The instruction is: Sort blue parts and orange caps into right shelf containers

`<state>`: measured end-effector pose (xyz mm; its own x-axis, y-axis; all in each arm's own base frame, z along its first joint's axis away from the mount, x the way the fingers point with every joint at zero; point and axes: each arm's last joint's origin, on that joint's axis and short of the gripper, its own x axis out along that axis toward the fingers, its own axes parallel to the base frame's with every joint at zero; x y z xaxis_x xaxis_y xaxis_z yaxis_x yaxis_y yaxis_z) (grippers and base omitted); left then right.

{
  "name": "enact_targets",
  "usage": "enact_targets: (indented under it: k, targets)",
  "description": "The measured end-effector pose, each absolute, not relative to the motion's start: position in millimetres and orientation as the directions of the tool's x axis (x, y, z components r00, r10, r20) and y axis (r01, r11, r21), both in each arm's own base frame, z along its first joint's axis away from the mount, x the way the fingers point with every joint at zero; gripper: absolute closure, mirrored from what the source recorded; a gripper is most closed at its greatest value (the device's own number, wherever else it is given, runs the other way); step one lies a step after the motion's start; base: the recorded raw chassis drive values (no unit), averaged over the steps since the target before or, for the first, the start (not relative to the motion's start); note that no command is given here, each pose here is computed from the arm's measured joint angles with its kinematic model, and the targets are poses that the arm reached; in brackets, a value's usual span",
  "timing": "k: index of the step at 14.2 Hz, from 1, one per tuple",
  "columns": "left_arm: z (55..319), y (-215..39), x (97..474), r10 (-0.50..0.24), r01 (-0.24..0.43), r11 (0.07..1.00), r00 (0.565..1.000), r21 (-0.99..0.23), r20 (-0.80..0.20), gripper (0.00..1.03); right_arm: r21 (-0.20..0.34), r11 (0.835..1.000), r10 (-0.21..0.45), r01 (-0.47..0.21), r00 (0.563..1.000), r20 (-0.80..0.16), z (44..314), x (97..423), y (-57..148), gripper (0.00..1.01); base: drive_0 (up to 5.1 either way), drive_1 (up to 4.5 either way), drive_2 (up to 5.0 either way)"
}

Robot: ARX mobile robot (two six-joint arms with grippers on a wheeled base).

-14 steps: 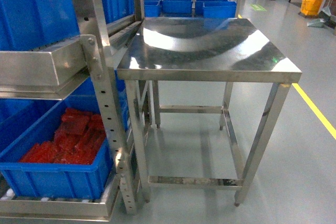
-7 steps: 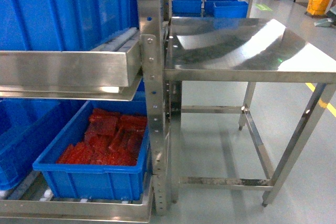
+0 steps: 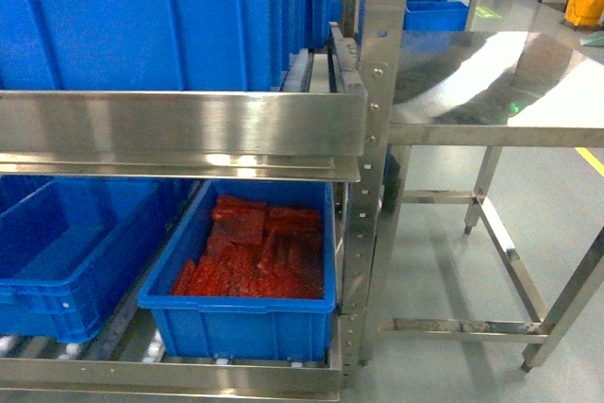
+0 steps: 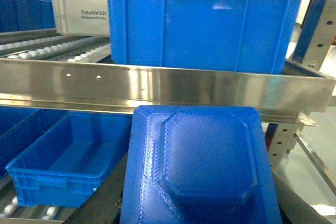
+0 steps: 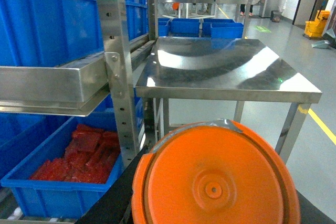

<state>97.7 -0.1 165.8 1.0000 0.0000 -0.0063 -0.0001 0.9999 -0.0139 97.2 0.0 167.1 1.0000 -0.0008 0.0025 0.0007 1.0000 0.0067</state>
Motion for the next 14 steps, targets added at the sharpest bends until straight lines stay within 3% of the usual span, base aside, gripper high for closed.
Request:
enact_targets:
  k: [14]
  targets:
    - [165.8, -0.1, 97.7, -0.001, 0.001, 1.000, 1.000, -0.014, -0.007, 0.61, 0.006, 1.000, 0.000, 0.000, 1.000, 0.003, 167.1, 97.2, 0.0, 0.58, -5.0, 2.47, 2.5]
